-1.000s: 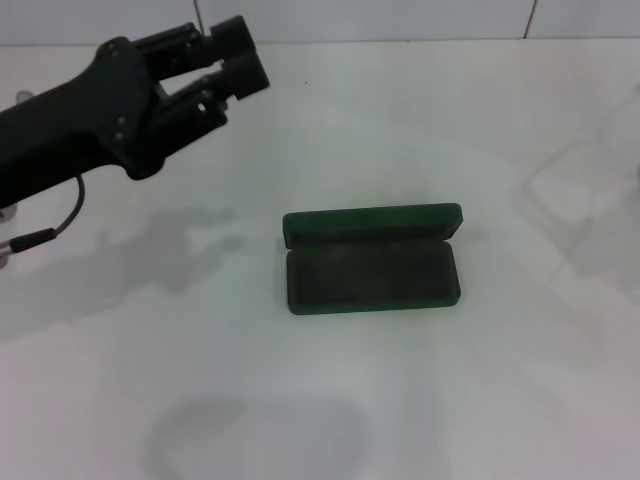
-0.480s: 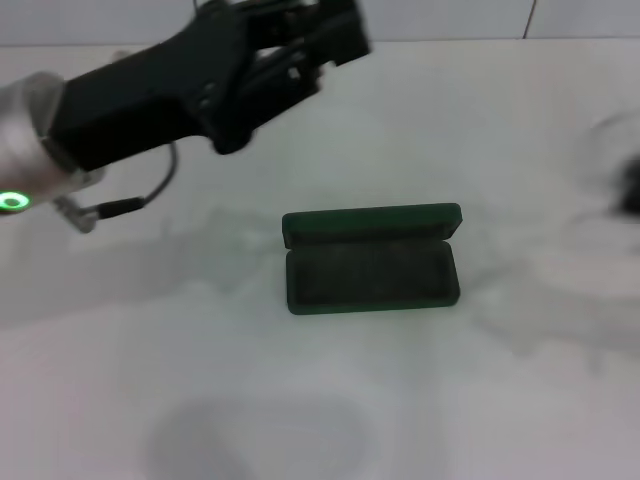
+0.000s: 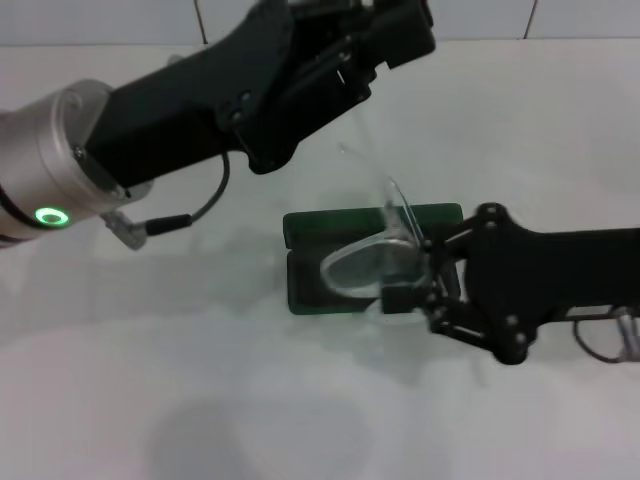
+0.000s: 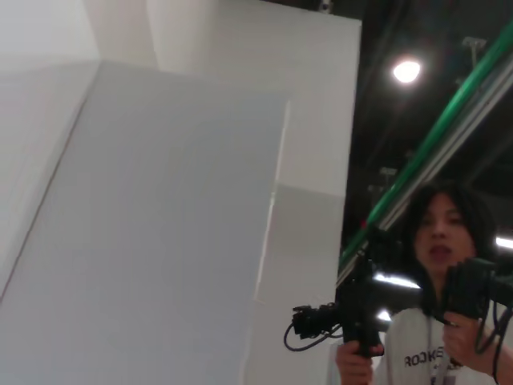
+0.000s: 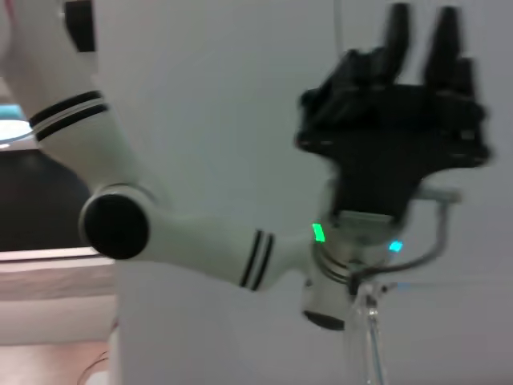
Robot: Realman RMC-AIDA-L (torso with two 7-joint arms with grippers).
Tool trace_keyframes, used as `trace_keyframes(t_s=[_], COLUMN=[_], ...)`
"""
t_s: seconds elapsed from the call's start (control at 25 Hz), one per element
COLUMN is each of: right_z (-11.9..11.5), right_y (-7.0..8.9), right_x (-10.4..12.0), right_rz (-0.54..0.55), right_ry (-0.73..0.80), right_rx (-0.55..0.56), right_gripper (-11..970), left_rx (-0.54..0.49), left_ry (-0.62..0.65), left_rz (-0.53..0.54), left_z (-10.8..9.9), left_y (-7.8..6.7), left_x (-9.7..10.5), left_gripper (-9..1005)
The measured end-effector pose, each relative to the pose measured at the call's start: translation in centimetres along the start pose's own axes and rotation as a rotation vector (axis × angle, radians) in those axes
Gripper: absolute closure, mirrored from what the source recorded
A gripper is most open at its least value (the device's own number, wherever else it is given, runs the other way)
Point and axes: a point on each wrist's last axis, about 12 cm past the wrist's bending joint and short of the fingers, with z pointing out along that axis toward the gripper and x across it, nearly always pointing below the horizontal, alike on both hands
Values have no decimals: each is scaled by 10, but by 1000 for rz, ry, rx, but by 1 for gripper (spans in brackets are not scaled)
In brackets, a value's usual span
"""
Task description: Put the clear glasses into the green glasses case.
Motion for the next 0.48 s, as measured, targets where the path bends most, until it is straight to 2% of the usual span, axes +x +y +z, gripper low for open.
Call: trace_keyframes(t_s=[0.2,0.48], right_z=[12,14], right_y=[1,2], right_x=[-6,-16], right_rz=[-14,-61], right_ry=[-37,-84], right_rx=[-46,-50], right_gripper=[836,835], left_rx=[-26,-62], left_ry=[10,57], left_rz=[-57,-88], left_z=[-2,-4], left_y=[5,7], left_x=[10,20], left_gripper=[876,910])
